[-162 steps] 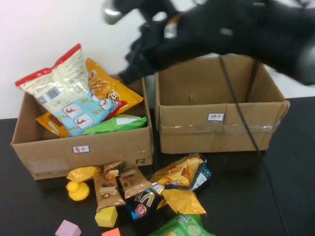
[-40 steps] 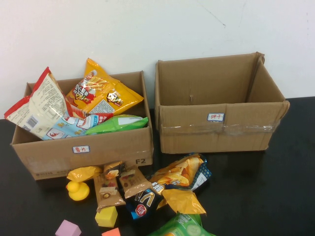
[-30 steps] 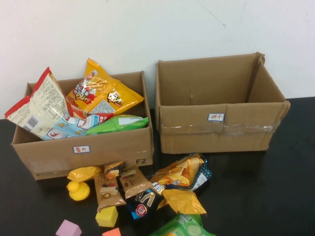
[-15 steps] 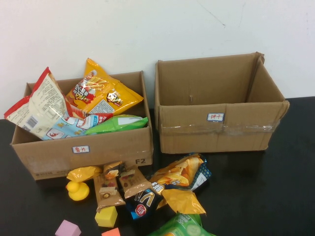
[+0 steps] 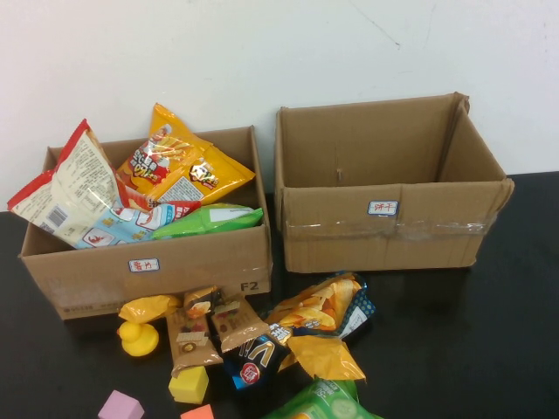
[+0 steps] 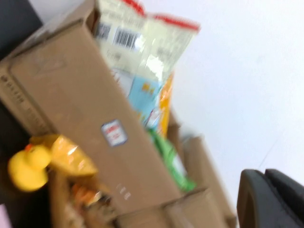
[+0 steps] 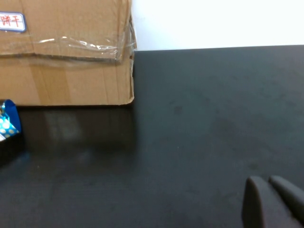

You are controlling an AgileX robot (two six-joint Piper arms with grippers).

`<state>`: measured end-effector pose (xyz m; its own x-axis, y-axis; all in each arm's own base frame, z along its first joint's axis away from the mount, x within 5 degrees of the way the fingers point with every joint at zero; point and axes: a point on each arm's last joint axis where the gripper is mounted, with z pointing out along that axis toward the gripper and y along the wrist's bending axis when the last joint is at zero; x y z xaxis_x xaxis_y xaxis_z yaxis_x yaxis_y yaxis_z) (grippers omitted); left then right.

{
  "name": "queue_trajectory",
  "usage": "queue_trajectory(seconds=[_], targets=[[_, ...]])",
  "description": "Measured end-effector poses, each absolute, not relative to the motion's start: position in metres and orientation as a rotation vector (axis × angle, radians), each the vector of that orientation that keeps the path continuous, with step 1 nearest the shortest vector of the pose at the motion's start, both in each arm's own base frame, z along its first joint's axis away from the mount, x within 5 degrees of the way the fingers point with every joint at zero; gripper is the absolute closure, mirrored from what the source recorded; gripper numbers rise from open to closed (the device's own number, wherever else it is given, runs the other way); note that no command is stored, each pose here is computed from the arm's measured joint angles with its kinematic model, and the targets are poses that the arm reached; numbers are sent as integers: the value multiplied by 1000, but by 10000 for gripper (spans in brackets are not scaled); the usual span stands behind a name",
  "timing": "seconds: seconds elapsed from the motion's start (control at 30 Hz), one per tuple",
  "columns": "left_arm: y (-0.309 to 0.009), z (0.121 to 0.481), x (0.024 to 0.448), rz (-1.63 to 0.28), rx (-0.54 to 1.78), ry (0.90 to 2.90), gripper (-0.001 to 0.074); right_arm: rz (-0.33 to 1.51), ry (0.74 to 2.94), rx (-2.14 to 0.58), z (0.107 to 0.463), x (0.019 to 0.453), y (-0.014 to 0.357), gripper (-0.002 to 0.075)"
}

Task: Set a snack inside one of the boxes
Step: Pick up the biscuit

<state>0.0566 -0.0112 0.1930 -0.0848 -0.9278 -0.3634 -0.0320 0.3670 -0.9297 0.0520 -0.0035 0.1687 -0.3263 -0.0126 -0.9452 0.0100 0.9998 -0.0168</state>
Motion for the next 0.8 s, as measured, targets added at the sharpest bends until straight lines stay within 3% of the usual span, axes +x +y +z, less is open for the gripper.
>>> queue_trajectory(seconds=[0.2,0.37,0.6,0.8], targets=[[-6,198,57,-973,-967,1359,737,-23,1903,-2,169,52,-4,727],[-15,225,53,-828,-674,1469,738,-23,1903,-2,169,52,-4,727],[-22,303,69,-456,-190,1895,737,-23,1903,-2,169,52,-4,727],[-14,330,115,-212,100,2202,738,-23,1903,-2,169,52,-4,727]])
